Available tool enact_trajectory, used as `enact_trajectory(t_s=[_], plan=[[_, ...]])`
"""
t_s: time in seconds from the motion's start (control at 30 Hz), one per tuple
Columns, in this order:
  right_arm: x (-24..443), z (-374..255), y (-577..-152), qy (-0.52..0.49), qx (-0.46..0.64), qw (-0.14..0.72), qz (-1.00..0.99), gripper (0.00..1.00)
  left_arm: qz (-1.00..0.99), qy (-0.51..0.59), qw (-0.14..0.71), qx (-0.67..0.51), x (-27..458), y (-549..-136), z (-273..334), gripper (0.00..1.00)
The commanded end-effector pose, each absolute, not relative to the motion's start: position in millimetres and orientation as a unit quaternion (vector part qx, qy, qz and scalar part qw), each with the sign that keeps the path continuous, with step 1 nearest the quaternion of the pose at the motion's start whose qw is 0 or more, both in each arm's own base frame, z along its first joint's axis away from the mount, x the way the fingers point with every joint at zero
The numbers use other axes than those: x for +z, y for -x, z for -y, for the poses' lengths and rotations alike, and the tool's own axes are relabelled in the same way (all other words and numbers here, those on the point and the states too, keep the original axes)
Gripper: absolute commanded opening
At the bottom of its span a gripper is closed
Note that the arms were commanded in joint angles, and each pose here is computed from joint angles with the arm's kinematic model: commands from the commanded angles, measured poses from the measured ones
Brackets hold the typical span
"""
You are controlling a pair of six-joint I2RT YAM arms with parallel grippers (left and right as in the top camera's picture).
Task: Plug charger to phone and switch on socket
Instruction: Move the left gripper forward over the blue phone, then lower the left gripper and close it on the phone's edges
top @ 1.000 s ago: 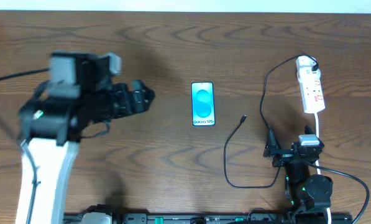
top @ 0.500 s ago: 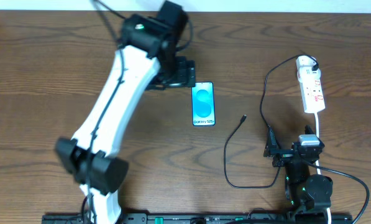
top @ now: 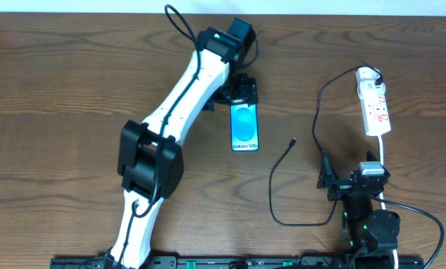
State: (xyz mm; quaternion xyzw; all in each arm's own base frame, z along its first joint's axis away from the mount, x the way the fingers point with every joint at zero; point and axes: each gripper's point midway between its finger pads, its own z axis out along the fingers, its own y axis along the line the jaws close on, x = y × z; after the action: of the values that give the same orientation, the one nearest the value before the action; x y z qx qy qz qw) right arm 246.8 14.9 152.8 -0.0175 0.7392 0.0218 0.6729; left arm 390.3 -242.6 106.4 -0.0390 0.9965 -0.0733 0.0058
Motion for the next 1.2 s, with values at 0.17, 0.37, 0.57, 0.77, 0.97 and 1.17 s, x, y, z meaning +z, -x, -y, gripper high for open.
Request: enact_trajectory(t_s=[0.17,0.37,0.57,0.77,0.97,1.17], plan=[[151.7,-13.3,-246.7,0.019,0.015,0.672,-0.740,0.99,-0.997,-0.010,0.005,-0.070,80.3,-386.6,272.6,0.94],[151.9,-13.3,-246.7,0.019,0.015,0.672,-0.740,0.99,-0.997,-0.013,0.010,-0.073,74.1,-387.4,279.2,0.94],[151.7,-13.3,-246.7,0.019,0.015,0.672,-0.740,0.99,-0.997,-0.013,0.007,-0.070,60.2,-387.0,278.4,0.94],[152.0,-13.3,-246.7,0.019,0.015,0.672,-0.740,0.99,-0.998,0.000,0.003,-0.067,47.7,-385.0,277.0,0.94],[151.7,-13.3,-246.7,0.019,0.015,0.672,-0.740,0.99,-0.997,0.007,0.010,-0.070,38.3,-387.3,279.3,0.94],[151.7,-13.3,-246.7,0.019,0.015,0.672,-0.740,0.99,-0.999,0.018,0.026,-0.034,31.9,-389.8,268.4,0.94]])
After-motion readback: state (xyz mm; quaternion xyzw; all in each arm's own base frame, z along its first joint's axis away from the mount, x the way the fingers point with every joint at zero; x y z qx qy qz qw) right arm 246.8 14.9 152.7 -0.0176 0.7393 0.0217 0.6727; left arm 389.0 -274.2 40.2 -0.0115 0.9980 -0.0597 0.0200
